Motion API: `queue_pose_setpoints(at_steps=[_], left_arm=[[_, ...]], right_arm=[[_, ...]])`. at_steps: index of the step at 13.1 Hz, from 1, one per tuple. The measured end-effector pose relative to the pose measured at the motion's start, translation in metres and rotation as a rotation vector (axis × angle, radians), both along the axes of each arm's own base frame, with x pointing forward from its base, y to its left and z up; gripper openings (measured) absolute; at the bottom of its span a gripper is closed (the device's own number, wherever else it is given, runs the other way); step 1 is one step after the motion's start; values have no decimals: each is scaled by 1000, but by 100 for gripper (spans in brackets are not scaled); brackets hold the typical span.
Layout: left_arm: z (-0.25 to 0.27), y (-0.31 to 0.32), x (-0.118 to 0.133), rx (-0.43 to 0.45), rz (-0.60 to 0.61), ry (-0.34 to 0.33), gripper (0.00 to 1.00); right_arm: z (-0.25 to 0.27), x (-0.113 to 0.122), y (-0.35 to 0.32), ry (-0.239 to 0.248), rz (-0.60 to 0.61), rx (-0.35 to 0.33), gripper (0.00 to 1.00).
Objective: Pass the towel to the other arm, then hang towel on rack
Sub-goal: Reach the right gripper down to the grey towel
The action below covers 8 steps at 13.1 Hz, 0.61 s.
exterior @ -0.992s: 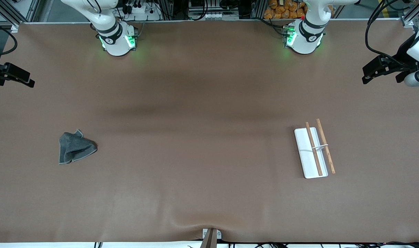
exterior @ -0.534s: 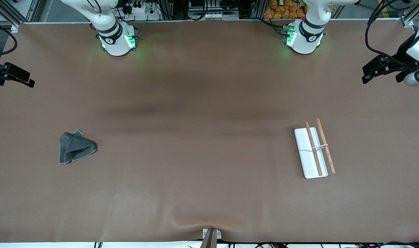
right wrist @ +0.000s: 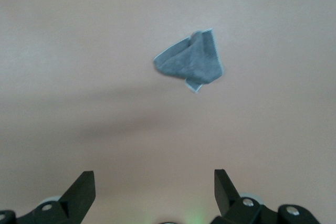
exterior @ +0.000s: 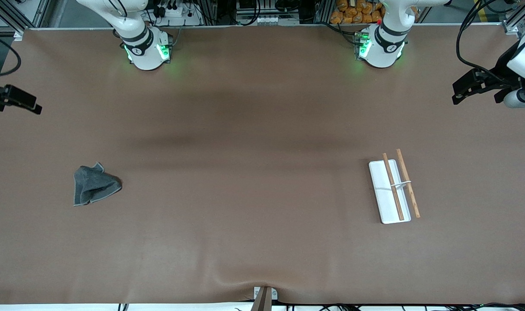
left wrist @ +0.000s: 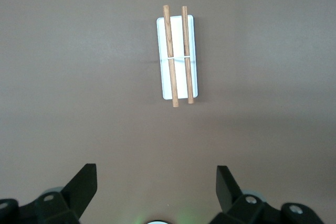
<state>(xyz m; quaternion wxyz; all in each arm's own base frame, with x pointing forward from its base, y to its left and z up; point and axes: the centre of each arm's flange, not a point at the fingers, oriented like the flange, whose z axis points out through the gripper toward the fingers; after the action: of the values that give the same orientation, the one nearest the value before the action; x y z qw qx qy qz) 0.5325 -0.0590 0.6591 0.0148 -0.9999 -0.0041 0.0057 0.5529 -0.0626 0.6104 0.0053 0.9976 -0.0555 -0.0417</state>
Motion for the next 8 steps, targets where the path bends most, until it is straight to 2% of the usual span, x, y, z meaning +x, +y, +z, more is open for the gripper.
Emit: queue_pose_setpoints(at_steps=[4,8], left_arm=[[-4,-6,1,1,-12,6,100],[-12,-12,9,-2,-21,-6,100]], right_arm=[[-74,46,-21,14,30,-36,100],[-160,80,-49,46,115,-17,100]])
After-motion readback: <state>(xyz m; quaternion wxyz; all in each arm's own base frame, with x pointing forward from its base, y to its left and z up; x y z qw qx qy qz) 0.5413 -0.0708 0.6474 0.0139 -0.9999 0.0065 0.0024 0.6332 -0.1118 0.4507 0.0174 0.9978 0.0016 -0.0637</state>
